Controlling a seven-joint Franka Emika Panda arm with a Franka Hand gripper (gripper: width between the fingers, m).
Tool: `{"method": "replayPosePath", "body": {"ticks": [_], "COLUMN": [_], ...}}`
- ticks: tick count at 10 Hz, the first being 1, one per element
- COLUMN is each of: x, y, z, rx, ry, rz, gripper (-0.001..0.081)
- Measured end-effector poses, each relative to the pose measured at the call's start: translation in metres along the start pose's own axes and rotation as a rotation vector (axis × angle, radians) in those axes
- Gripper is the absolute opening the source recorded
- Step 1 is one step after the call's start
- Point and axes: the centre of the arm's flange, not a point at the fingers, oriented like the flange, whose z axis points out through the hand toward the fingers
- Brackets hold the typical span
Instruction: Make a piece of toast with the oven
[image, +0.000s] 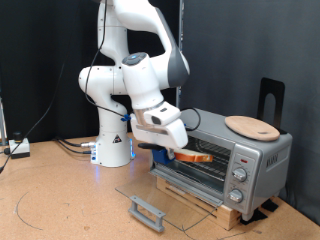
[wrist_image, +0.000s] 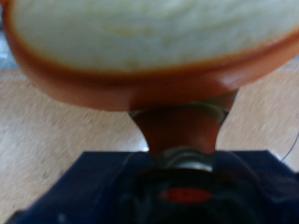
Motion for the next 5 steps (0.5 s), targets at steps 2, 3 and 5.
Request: {"method": "replayPosePath", "body": {"ticks": [2,3,5], "x": [0.017,0.020,0.024], "y": [-0.015,-0.019,-0.023], "z": [-0.002,-0.003,-0.003], "rx": [-0.009,-0.013,-0.024], "ry": [0.005,0.002,-0.005], "rz": [-0.040,-0.049,-0.039], "gripper": [0.0417,0.0417,0.0417]}}
